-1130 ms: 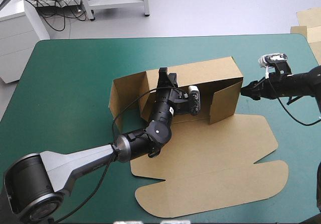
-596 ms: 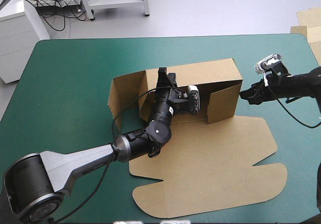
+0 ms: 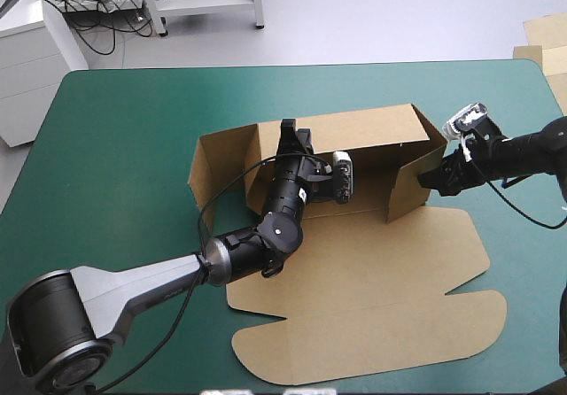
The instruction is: Fold the box
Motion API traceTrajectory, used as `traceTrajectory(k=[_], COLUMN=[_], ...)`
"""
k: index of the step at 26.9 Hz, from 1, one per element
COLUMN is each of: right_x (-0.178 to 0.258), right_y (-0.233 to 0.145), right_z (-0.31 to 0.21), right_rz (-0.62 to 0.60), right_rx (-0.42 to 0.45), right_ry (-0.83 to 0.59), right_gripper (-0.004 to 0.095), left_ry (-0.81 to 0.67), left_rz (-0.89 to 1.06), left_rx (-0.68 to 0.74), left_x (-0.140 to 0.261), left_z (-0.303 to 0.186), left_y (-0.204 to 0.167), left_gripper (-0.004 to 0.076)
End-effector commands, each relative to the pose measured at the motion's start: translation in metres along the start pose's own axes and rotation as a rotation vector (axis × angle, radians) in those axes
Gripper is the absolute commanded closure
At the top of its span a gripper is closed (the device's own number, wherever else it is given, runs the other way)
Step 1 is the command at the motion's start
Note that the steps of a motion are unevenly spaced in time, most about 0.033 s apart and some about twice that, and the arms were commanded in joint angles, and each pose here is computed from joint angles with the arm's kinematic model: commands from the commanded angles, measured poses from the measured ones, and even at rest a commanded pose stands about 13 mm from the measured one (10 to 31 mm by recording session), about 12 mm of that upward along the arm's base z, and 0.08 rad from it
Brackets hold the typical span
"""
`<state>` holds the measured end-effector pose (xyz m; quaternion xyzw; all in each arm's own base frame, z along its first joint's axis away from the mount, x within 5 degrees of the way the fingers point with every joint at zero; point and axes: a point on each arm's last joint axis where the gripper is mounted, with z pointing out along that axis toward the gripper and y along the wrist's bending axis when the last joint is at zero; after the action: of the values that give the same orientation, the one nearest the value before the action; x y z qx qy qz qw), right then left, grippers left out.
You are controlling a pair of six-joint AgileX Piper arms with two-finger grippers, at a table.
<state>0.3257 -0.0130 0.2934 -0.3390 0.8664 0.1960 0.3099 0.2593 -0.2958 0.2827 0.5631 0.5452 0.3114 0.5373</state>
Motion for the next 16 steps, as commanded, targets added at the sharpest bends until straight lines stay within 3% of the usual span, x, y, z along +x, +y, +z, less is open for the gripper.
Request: traceTrajectory(k=[1, 3, 5, 8, 16], right_x=[-0.021, -0.024, -0.030, -0.038, -0.042], right_y=[0.011, 0.014, 0.015, 0.011, 0.014], right_z=[-0.007, 0.003, 0.009, 0.008, 0.007], right_rz=[-0.081, -0.123, -0.151, -0.102, -0.032], right_rx=[-0.001, -0.010, 0.041, 0.093, 0.054], right_ry=[-0.102, -0.099, -0.100, -0.183, -0.239], right_gripper=[0.0347, 0.0347, 0.0347, 0.0347, 0.0347], left_ry=[-0.051, -0.051, -0.048, -0.048, -0.048], left_rz=[-0.048, -0.048, -0.045, -0.046, -0.046], left_rx=[-0.024, -0.024, -0.026, -0.026, -0.026], left_x=[-0.006, -0.006, -0.006, -0.006, -0.006], left_z=[-0.011, -0.011, -0.011, -0.011, -0.011], left_y=[0.019, 0.019, 0.019, 0.019, 0.019], left_gripper=[0.0734, 0.0734, 0.0734, 0.0734, 0.0734])
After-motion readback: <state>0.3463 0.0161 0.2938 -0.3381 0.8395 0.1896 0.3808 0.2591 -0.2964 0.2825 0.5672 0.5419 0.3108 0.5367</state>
